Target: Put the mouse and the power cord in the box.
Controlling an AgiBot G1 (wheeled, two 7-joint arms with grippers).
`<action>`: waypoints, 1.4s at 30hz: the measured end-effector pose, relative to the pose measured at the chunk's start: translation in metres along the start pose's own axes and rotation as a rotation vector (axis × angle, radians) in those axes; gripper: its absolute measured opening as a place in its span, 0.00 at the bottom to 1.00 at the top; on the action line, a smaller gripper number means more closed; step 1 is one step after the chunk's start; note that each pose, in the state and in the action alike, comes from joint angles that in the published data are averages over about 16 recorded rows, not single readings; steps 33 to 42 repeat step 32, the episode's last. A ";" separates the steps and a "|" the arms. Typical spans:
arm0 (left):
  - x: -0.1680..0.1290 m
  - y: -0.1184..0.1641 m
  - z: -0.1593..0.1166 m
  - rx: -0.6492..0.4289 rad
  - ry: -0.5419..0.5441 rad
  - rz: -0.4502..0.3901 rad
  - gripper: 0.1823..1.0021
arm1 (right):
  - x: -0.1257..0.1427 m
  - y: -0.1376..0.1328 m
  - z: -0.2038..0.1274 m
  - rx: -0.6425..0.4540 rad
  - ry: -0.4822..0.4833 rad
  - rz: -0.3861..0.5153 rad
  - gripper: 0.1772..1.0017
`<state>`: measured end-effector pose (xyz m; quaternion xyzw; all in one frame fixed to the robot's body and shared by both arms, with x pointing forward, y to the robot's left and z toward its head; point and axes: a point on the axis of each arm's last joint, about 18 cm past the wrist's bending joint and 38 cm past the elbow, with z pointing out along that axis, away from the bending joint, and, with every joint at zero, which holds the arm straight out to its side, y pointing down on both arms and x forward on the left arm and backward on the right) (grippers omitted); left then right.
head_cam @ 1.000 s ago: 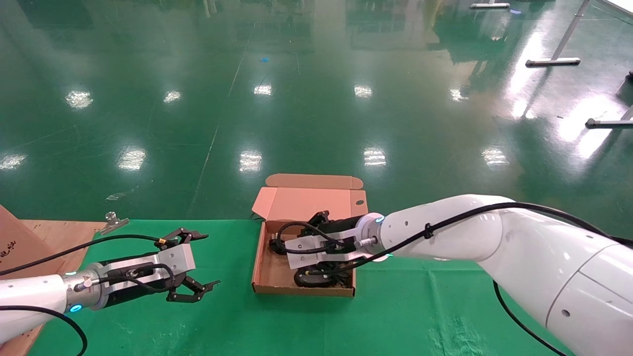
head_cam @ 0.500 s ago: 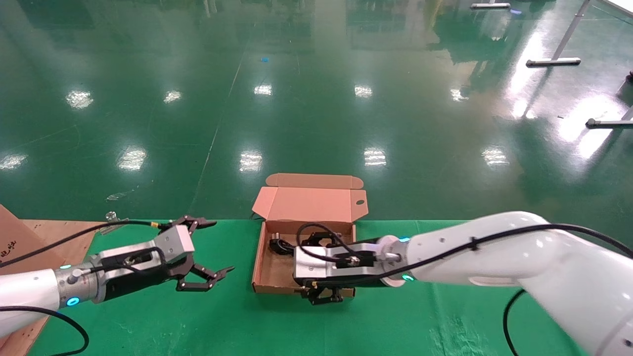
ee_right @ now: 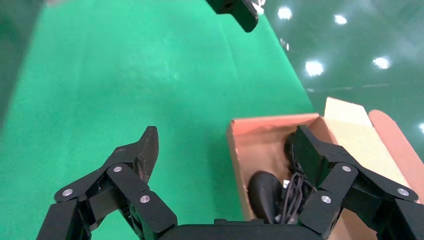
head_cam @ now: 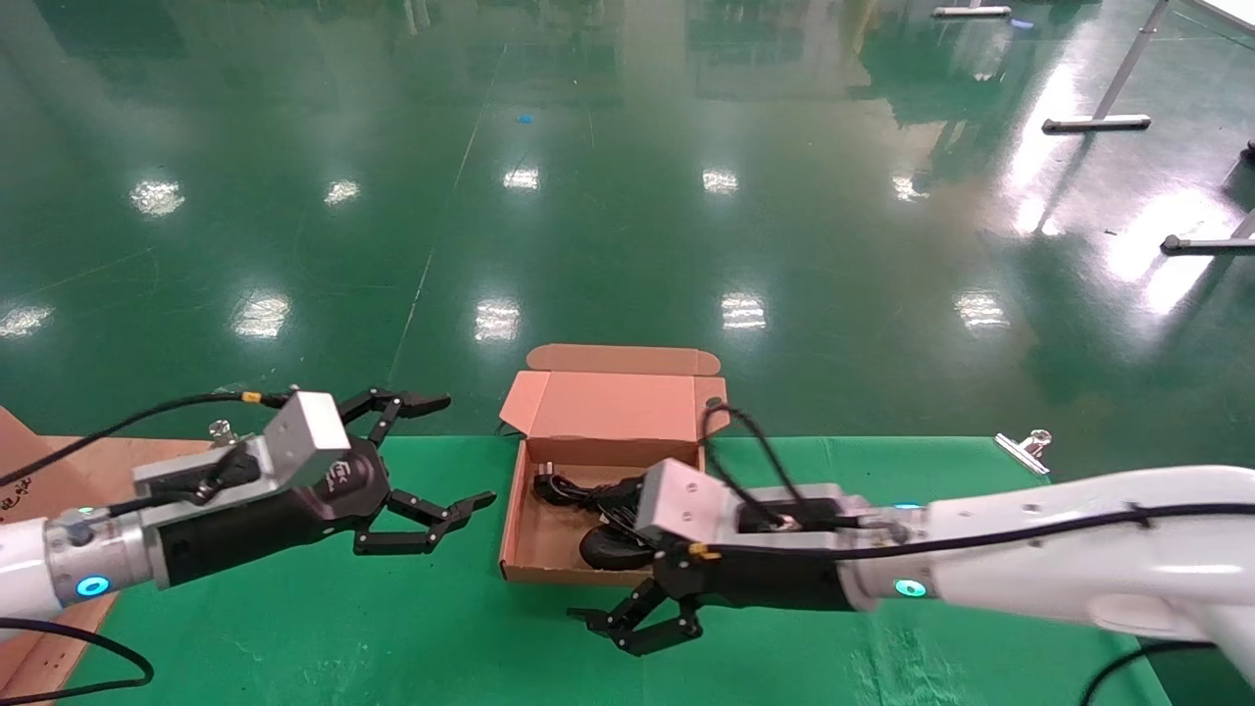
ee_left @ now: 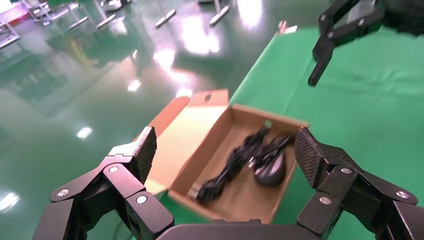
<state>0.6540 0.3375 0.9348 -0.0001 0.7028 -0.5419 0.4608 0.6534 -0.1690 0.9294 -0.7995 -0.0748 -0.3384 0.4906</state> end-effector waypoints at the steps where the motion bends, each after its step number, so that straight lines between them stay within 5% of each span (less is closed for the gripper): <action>1: 0.001 -0.005 -0.002 0.015 0.006 -0.010 1.00 | -0.002 -0.001 -0.006 0.018 -0.001 0.017 0.92; 13: 0.020 -0.062 -0.029 0.170 0.117 -0.105 1.00 | -0.020 -0.017 -0.083 0.213 -0.018 0.152 1.00; 25: 0.052 -0.114 -0.061 0.250 0.275 -0.168 1.00 | -0.046 -0.040 -0.164 0.348 -0.052 0.177 1.00; 42: 0.064 -0.128 -0.070 0.259 0.330 -0.182 1.00 | -0.056 -0.049 -0.187 0.375 -0.067 0.168 1.00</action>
